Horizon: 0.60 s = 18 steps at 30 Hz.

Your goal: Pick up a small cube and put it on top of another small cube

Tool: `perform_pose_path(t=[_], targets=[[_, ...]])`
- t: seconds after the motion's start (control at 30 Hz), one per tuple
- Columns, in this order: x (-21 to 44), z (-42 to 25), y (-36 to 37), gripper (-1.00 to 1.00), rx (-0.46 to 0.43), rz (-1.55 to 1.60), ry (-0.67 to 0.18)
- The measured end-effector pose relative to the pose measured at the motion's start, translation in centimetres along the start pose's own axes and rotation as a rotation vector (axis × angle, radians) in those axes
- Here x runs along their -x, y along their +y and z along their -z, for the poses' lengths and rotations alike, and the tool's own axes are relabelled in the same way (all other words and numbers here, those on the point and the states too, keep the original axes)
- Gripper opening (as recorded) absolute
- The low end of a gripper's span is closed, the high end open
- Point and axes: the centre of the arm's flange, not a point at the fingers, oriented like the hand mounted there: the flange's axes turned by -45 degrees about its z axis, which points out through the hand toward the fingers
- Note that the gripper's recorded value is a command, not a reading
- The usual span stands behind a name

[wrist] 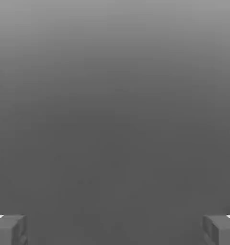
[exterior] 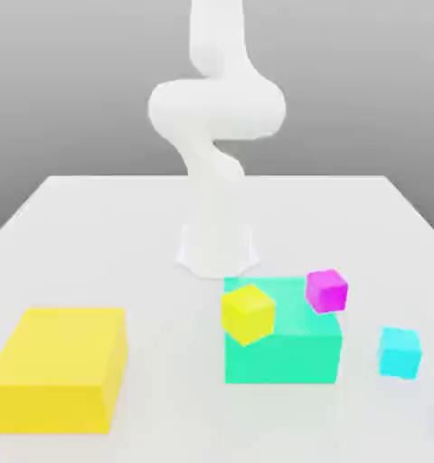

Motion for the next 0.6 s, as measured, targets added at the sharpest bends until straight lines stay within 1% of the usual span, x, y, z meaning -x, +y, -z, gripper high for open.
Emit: perform_pose_path(t=[0.13,0.3,0.47,0.6], targets=[[1.8,-8.7,-5.3,0.0,-0.061,0.196,-0.121],[6.6,-17.8,-12.3,0.0,-0.148,0.441,-0.257],[14.1,-24.8,-19.1,0.0,-0.251,0.691,-0.383],[21.8,-28.5,-24.6,0.0,-0.349,0.907,-0.475]])
